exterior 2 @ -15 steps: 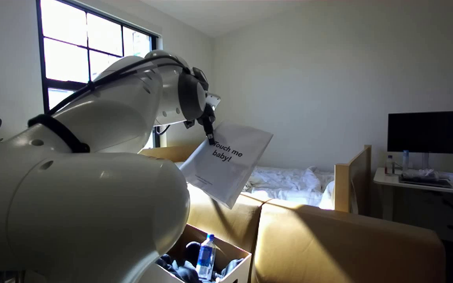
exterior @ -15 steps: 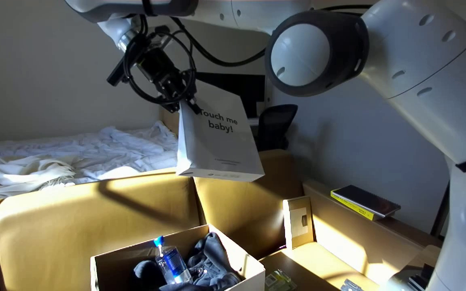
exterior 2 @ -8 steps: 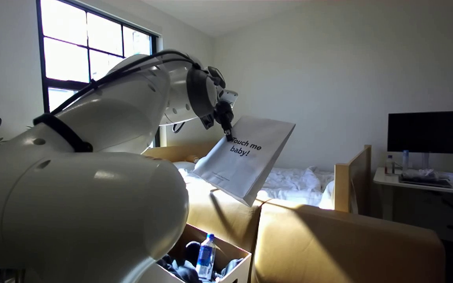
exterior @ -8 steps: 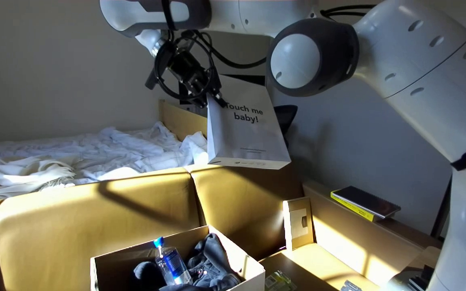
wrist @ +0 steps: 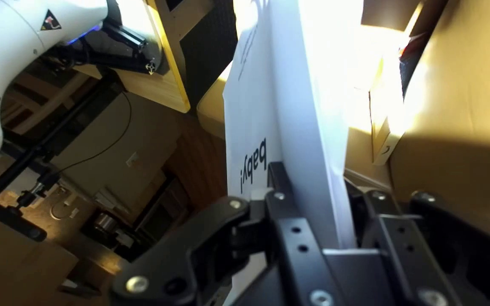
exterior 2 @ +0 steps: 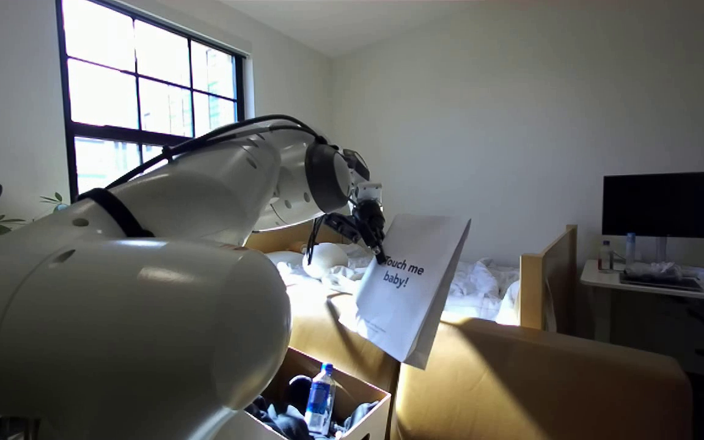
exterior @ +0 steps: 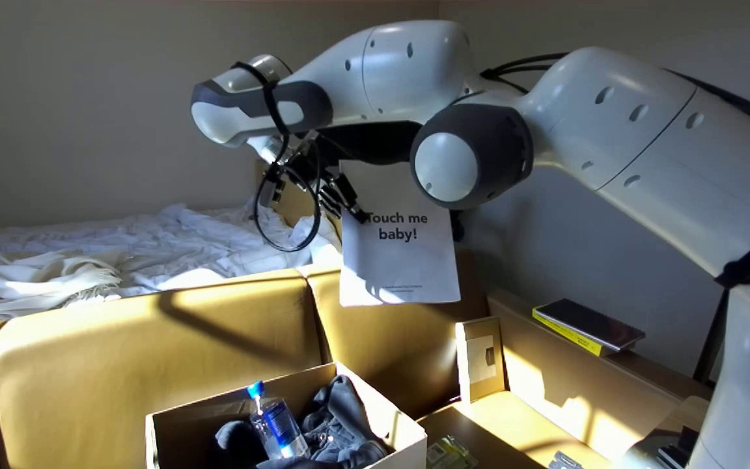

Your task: Remove the white paper bag from the box and put it on the couch

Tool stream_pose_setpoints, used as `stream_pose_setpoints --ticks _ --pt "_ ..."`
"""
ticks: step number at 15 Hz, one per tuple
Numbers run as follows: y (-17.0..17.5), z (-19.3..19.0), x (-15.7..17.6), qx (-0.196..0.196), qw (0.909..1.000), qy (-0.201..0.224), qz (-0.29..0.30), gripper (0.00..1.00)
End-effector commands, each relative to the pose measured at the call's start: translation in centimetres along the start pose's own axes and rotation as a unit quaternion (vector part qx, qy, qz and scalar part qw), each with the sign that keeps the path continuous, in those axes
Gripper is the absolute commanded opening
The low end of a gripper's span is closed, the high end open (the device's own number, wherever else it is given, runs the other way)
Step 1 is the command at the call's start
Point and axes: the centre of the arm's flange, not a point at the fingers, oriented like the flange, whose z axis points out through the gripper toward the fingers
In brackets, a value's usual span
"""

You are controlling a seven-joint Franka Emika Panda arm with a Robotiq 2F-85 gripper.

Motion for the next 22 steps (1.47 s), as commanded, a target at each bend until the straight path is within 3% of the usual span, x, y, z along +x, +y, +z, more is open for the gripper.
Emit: stream_pose_setpoints --ticks 1,6,7,8,11,12,15,17,18,22 --pt "-7.0 6.0 2.6 -0.043 0.9948 0.014 0.091 0.06" --pt "-12.9 14.9 6.2 -0.146 0.9706 0.035 0.188 0.06" --pt "-13.2 16.1 6.0 -0.184 0.9701 0.032 0.155 0.06" --pt "-11.4 16.9 6.0 -0.137 0.9768 0.034 0.161 0.22" --pt "-11.8 19.1 5.8 -0.174 0.9711 0.041 0.158 0.22" --pt "-10.8 18.6 5.8 -0.164 0.9702 0.051 0.171 0.06" --pt "-11.9 17.1 5.1 -0.179 0.9472 0.084 0.253 0.06" --pt "-13.8 16.7 4.2 -0.151 0.9392 0.128 0.28 0.06" --pt "-14.7 17.1 3.7 -0.118 0.9474 0.148 0.258 0.06" --pt "-19.6 19.0 2.2 -0.026 0.948 0.206 0.241 0.06"
